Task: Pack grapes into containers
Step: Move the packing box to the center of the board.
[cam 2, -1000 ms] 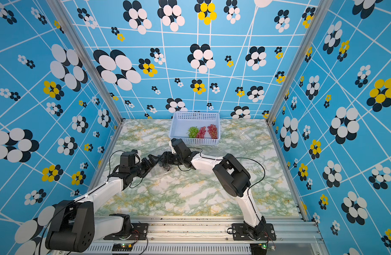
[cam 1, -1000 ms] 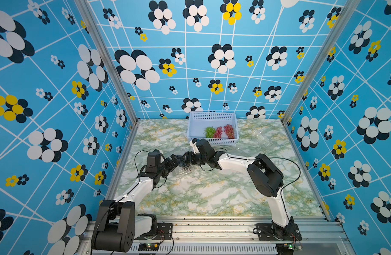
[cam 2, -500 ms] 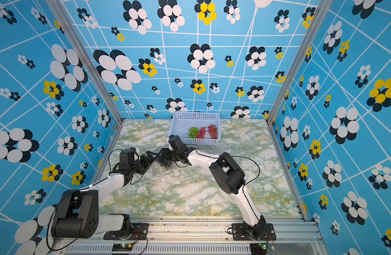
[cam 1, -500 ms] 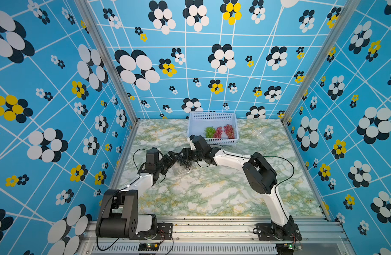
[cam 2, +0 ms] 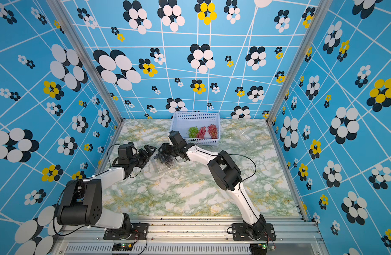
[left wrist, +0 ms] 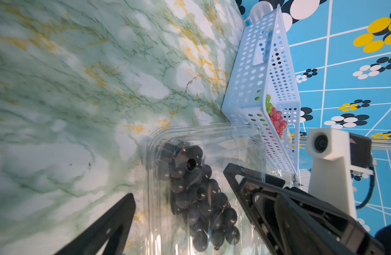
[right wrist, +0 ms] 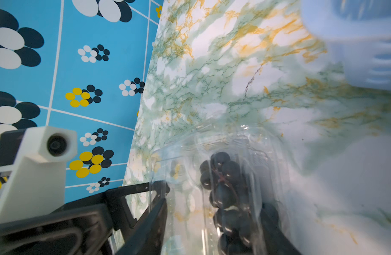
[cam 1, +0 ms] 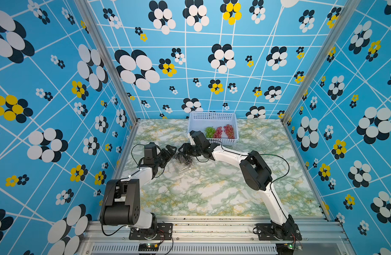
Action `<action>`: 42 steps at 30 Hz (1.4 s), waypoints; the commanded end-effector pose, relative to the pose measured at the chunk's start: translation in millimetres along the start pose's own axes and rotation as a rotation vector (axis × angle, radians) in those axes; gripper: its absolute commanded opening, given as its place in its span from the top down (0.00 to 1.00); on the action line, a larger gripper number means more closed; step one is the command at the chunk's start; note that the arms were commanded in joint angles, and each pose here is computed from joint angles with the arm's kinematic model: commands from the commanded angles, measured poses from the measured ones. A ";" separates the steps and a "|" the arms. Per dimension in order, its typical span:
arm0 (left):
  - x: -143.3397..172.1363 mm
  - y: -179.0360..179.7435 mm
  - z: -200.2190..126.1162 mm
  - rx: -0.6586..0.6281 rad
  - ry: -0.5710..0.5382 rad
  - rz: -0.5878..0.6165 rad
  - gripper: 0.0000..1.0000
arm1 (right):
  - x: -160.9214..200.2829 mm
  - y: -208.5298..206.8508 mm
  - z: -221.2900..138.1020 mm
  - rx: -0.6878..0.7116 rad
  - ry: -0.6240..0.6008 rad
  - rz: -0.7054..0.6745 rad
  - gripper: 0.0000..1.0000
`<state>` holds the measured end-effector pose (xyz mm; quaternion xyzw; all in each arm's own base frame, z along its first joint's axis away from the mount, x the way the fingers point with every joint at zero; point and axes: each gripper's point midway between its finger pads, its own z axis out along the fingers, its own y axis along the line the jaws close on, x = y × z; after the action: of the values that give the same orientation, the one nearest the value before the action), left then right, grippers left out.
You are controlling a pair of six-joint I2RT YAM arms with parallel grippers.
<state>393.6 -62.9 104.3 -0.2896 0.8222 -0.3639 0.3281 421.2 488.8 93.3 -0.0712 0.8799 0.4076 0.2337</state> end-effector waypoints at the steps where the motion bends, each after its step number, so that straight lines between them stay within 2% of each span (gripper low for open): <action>1: -11.8 -8.0 -1.9 0.027 -0.013 0.010 0.00 | 0.1 -12.7 12.4 0.042 0.015 -0.007 0.42; 8: -16.9 -21.6 -17.1 0.045 -0.026 0.016 0.01 | -22.2 -6.9 20.3 0.036 -0.010 0.001 0.42; 18: -36.9 -70.6 -48.9 0.113 -0.081 0.052 0.00 | -36.6 2.0 -5.1 0.028 -0.041 -0.006 0.42; 28: -21.3 -92.5 -12.3 0.173 -0.005 0.042 0.00 | -37.6 -2.3 -20.0 0.026 -0.061 0.005 0.42; 42: -12.1 -77.5 15.5 0.153 0.023 0.008 0.00 | -43.9 0.8 -37.3 0.014 -0.084 0.007 0.41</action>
<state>422.1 -101.9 150.8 -0.2644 0.8046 -0.4200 0.3261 442.5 465.8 105.6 -0.0479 0.8839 0.3962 0.2439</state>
